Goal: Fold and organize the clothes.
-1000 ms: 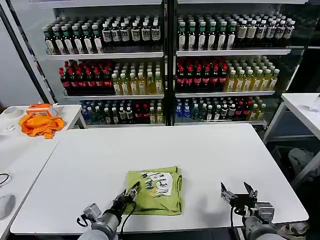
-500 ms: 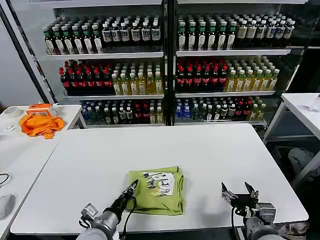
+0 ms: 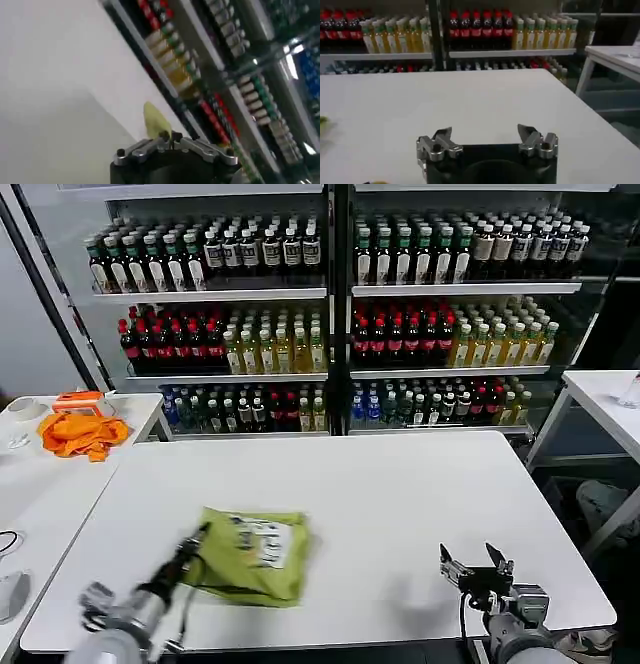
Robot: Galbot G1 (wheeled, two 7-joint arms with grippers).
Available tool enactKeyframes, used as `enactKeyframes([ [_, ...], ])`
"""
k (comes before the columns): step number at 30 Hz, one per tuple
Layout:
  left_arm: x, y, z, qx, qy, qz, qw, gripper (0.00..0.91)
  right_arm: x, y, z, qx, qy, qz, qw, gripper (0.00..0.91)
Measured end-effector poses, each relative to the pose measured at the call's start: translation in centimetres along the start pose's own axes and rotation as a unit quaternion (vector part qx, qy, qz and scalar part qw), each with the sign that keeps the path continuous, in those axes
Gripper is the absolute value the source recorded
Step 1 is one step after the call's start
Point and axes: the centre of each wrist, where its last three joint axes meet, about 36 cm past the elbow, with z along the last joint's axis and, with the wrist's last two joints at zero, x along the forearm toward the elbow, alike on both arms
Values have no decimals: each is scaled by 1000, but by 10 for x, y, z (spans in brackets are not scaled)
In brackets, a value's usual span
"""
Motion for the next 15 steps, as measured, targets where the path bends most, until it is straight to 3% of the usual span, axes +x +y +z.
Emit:
enactKeyframes([
  [5, 22, 4, -73, -67, -57, -23, 996, 30, -5, 2, 0, -4, -1, -4, 1000, 907],
  [8, 34, -4, -101, -114, -76, -27, 990, 20, -6, 3, 0, -6, -2, -5, 1000, 907],
  [11, 41, -18, -110, -164, -86, -23, 982, 30, -7, 4, 2, -6, 0, -6, 1000, 907],
  [15, 36, -26, -95, -229, -83, -28, 969, 20, -8, 3, 3, -4, 0, -5, 1000, 907],
])
